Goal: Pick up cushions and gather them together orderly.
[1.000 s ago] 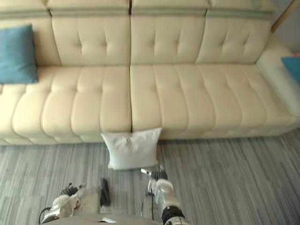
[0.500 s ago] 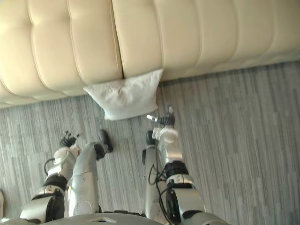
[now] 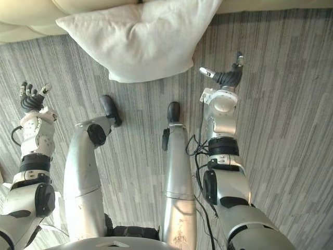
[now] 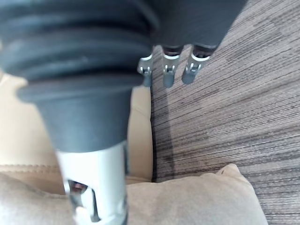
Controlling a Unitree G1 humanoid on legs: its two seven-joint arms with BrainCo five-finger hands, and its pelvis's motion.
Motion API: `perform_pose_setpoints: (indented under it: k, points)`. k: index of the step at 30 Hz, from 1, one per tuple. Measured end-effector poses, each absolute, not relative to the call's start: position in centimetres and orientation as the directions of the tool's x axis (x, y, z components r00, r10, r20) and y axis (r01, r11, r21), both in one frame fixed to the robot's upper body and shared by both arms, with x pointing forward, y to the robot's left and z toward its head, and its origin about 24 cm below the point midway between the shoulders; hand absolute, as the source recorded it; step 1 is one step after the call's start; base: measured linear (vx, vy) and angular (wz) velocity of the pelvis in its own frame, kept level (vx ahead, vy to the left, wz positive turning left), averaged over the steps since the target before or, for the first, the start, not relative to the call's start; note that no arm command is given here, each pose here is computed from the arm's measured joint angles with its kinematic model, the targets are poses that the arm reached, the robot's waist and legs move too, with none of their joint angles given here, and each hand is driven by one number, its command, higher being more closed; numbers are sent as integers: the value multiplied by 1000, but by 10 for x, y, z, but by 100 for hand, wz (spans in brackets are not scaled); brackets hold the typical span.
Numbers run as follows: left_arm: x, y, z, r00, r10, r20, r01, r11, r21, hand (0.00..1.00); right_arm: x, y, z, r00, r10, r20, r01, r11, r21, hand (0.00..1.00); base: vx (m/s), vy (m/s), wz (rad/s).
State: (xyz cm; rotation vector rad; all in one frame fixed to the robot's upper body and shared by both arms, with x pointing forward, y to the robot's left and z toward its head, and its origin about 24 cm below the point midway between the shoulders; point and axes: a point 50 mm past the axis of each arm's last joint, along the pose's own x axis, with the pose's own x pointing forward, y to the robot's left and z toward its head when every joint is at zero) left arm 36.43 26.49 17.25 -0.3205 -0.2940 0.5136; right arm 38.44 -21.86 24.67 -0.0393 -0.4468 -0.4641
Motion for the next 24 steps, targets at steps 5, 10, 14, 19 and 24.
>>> perform_pose_setpoints:
  k: [5,10,14,19,24]
  points:
    - [370,238,213,831,440,340,-337,885,-320,0,374,-179,290,739,-308,599,369,929,23,0,-54,8,3]
    - [370,202,243,815,340,470,-263,939,-223,0,365,-148,309,681,-263,684,350,937,12,0,-45,12,2]
    - [369,178,259,794,278,540,-225,960,-164,0,360,-133,311,667,-253,701,329,944,27,100,-47,12,-1]
    - [369,147,282,771,231,593,-172,973,-155,100,353,-116,318,646,-261,717,288,954,88,100,-50,1,2]
    - [368,142,291,753,264,603,-199,965,-173,100,348,-107,321,634,-274,723,266,955,129,100,-36,-16,-3]
